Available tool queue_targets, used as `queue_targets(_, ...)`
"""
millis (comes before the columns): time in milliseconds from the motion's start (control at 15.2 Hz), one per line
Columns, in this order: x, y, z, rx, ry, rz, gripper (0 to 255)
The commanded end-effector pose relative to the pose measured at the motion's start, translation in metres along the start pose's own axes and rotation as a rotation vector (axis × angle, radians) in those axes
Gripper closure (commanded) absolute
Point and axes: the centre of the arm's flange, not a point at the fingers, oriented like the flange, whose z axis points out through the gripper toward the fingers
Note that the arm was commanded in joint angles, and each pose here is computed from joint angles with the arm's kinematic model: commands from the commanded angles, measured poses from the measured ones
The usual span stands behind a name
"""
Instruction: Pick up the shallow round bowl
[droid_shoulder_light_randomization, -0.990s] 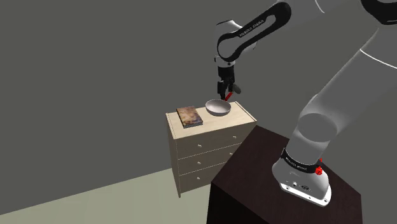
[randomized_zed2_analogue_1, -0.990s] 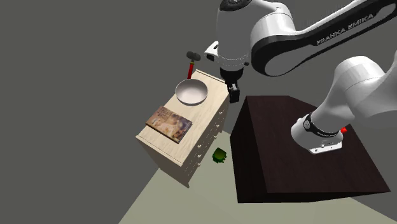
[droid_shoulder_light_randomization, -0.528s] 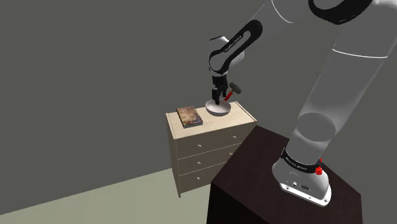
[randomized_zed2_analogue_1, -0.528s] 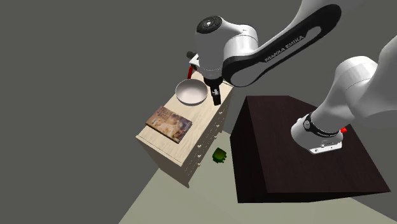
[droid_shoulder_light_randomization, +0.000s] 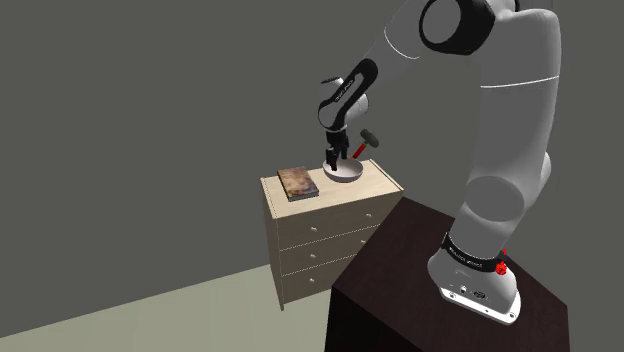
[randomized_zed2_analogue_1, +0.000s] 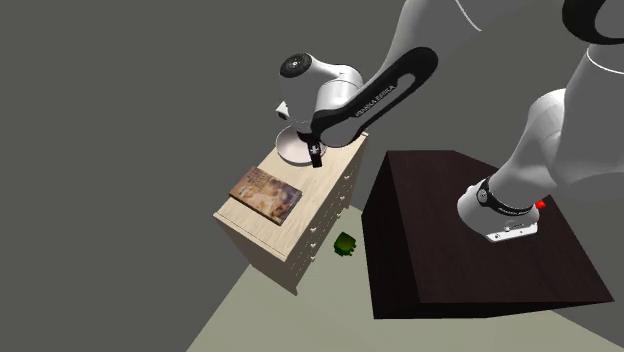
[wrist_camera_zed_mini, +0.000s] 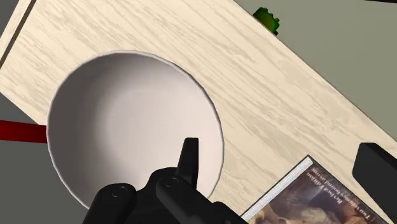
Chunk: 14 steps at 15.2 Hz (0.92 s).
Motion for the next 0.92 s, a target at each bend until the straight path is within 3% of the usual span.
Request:
queue_targets(0,0.014,0.012,0.017,-0.004,-0.001,-0.003,0)
queue_targets(264,0.040,0.030,0.046,-0.011,-0.003,-0.007,0)
queue_targets(858,0.046,0.027,0.085,-0.011,-0.003,-0.007,0)
